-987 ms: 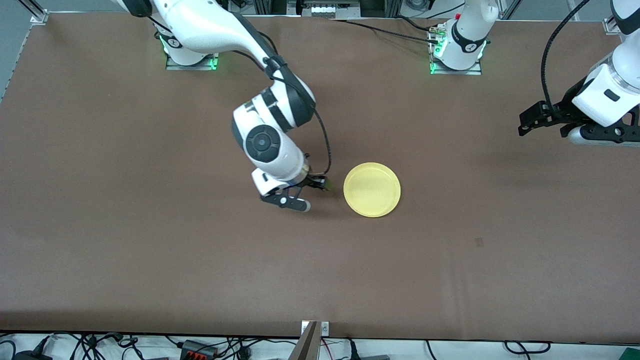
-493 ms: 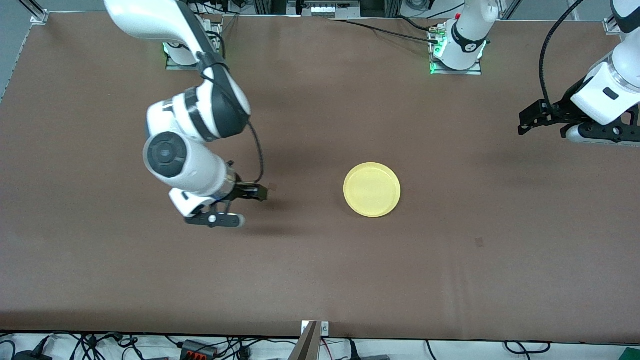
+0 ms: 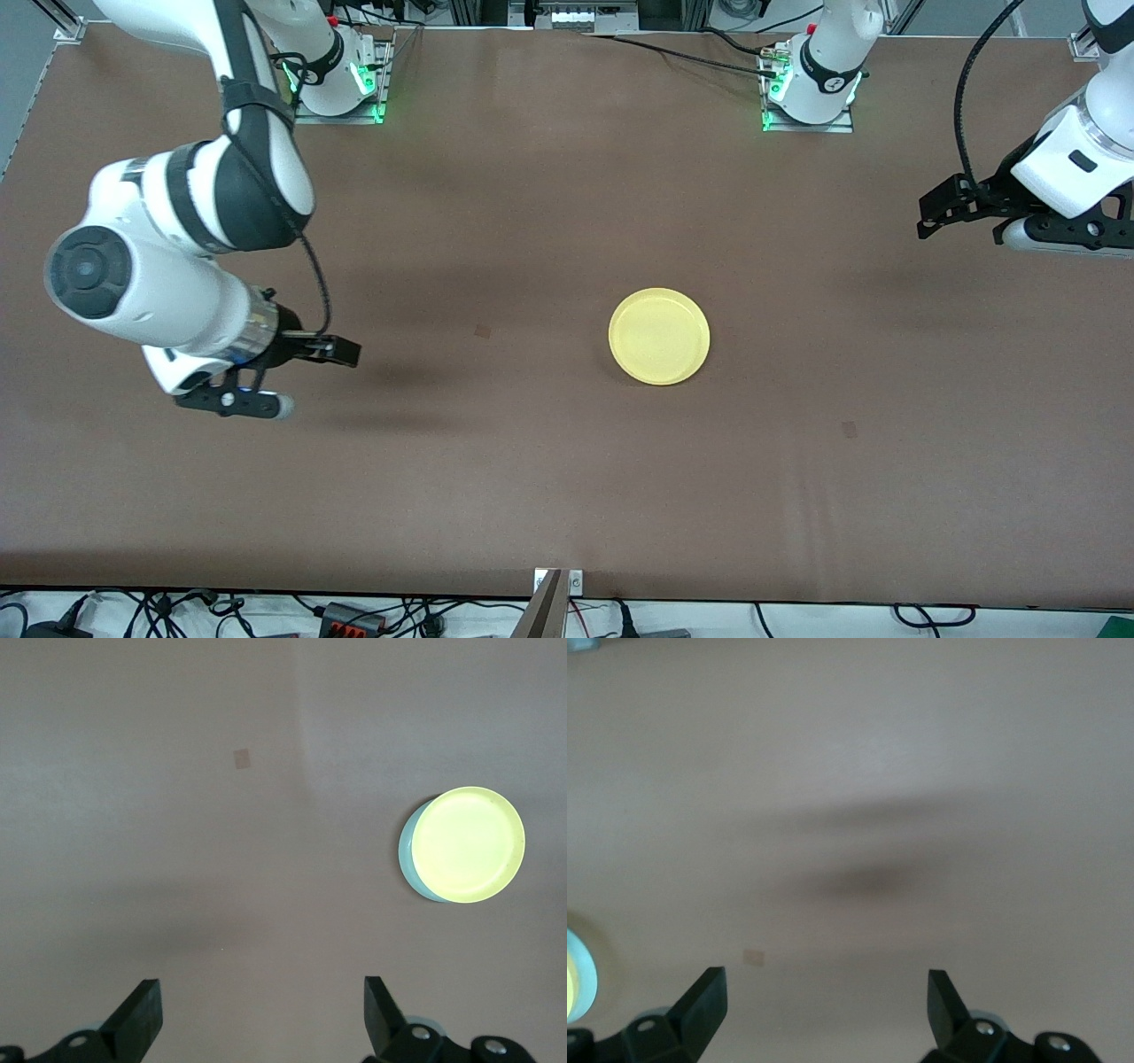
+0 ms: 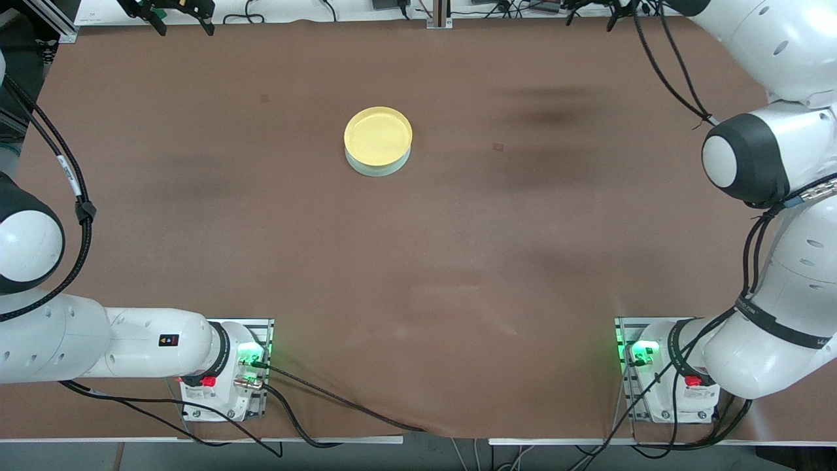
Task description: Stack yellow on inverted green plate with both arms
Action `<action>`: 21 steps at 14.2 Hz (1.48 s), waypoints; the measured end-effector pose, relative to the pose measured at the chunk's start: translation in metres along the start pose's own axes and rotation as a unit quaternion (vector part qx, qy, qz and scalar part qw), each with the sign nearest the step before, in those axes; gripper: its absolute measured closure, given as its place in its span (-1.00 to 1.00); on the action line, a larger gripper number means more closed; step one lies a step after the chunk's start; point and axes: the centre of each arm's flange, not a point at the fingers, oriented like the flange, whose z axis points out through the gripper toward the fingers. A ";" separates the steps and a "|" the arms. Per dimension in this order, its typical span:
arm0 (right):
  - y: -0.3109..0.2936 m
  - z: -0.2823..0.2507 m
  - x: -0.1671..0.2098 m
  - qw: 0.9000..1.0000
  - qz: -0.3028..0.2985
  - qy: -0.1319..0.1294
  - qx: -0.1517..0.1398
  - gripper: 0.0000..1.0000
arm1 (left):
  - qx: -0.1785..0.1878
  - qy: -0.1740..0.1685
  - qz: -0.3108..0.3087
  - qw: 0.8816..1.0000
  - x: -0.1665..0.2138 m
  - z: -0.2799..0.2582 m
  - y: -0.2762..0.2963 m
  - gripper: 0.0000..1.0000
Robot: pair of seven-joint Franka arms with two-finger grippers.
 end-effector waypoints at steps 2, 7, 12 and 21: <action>0.029 -0.015 0.008 1.000 0.007 0.010 -0.002 -1.00 | 0.013 0.000 0.010 1.000 0.000 0.000 0.008 -1.00; 0.100 -0.076 0.004 0.999 -0.002 0.044 -0.010 -1.00 | 0.017 0.000 0.013 1.000 0.000 0.000 0.010 -1.00; 0.195 -0.124 -0.017 0.997 -0.040 0.060 -0.011 -1.00 | 0.017 0.001 0.008 1.000 0.000 0.000 0.004 -1.00; 0.213 -0.151 -0.038 0.996 -0.052 0.067 -0.020 -1.00 | 0.017 0.000 0.006 1.000 0.000 0.000 0.002 -1.00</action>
